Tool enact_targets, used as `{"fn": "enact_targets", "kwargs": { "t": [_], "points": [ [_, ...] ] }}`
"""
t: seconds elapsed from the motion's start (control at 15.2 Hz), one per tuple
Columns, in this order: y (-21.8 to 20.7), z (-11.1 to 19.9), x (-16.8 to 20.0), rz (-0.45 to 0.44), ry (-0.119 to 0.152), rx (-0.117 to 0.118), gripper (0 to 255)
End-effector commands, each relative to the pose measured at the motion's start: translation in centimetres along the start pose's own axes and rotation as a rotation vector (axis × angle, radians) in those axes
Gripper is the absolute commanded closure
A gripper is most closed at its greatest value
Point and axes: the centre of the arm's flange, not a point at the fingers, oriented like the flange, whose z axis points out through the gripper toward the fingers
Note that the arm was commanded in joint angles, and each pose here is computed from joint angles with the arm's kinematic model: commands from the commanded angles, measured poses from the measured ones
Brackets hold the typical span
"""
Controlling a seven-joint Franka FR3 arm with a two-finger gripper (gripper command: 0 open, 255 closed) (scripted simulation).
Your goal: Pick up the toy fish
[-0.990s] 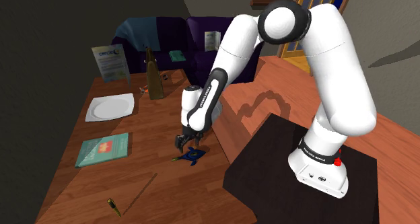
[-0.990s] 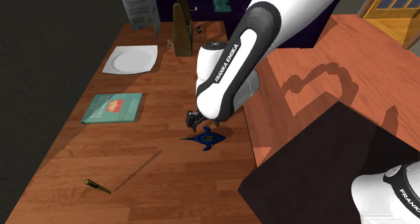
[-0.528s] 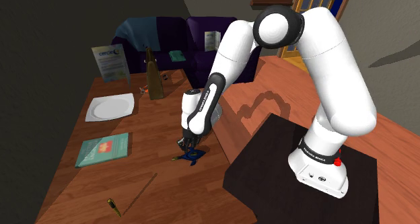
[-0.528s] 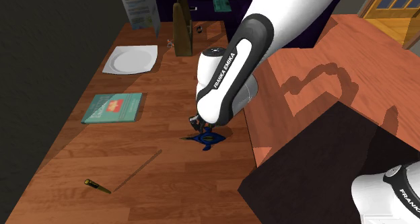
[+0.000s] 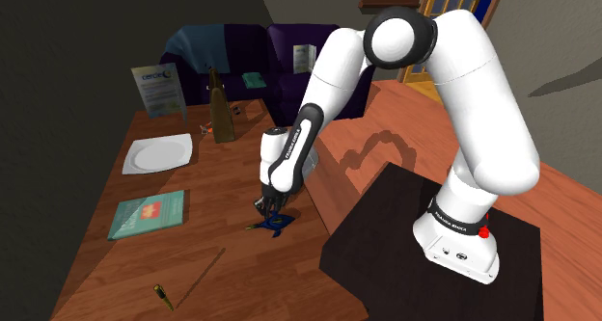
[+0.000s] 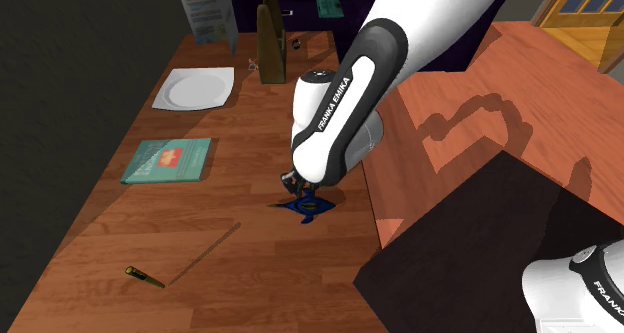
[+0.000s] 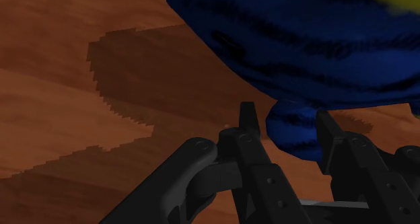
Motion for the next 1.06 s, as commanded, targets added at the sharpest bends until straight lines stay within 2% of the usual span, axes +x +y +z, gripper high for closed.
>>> {"fn": "enact_targets", "kwargs": {
  "t": [0.0,0.86,0.99],
  "points": [
    [-0.1,-0.8,-0.1,0.000,0.000,0.000,255],
    [-1.0,-7.6,-0.5,0.000,0.000,0.000,255],
    [-1.0,-7.7,-0.5,0.000,0.000,0.000,255]
  ]
}}
